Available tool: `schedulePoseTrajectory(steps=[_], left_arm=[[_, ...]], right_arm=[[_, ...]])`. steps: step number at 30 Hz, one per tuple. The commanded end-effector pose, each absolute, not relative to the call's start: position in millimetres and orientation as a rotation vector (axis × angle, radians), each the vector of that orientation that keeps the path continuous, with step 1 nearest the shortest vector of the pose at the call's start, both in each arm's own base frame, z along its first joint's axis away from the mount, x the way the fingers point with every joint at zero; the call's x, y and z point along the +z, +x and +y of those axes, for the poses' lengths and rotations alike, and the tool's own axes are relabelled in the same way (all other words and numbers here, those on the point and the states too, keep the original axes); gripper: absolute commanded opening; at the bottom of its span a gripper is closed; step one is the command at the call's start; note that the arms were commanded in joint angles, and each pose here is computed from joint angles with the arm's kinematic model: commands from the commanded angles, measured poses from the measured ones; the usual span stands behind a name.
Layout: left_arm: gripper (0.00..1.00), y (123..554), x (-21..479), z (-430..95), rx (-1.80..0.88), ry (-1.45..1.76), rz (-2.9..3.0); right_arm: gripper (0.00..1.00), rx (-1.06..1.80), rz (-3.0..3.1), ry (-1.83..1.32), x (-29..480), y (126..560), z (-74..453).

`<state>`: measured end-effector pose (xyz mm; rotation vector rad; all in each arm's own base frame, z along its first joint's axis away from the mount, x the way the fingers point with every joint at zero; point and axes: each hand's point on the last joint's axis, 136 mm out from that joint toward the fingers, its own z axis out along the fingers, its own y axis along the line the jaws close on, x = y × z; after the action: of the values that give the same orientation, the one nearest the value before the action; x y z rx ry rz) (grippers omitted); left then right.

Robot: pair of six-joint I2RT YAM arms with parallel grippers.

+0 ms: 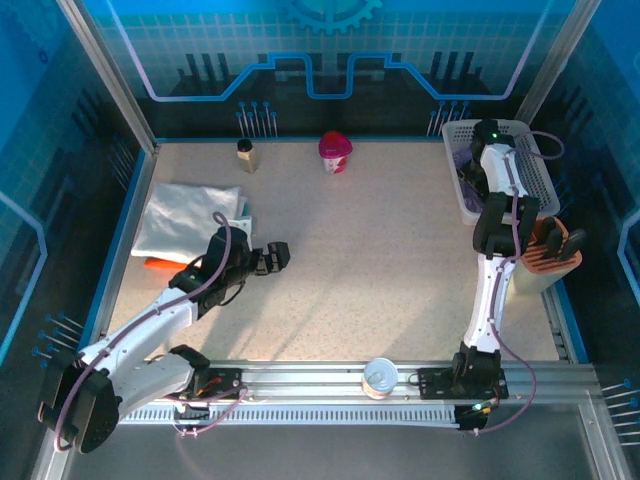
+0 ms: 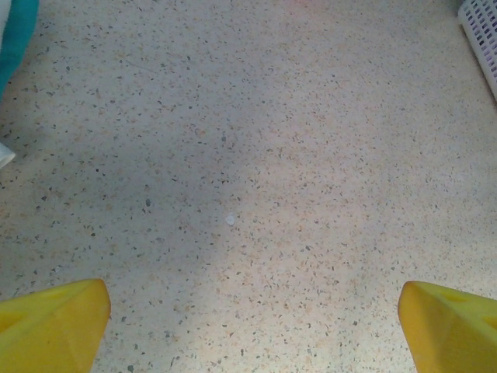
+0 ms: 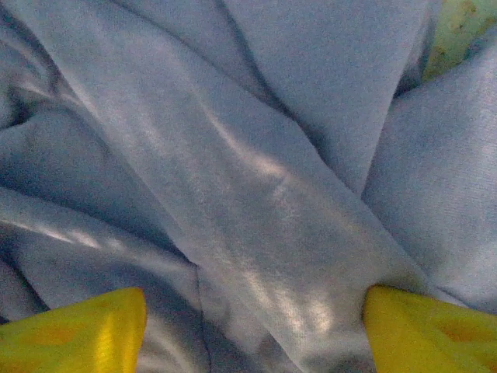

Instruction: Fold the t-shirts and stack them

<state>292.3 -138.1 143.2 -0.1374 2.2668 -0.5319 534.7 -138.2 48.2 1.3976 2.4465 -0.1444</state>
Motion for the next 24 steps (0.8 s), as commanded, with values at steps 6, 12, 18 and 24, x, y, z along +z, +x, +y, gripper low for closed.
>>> schedulePoseTrajectory(steps=[6,12,18,24], left_arm=[[0.96,289.8,142.3,-140.1,-0.538,-0.141,2.264],[0.97,289.8,140.3,-140.6,-0.54,-0.14,2.265],[0.97,292.9,137.3,-144.7,-0.55,-0.135,2.274],[0.97,295.1,135.6,-150.3,-0.56,-0.119,2.286]], right_arm=[[0.39,-0.128,2.531,1.368,36.0,526.6,-133.2],[0.05,-0.066,2.528,1.316,50.7,530.8,-124.3],[0.0,-0.02,2.502,1.167,86.5,542.7,-102.7],[0.0,-0.163,2.378,0.987,145.9,551.9,-98.4]])
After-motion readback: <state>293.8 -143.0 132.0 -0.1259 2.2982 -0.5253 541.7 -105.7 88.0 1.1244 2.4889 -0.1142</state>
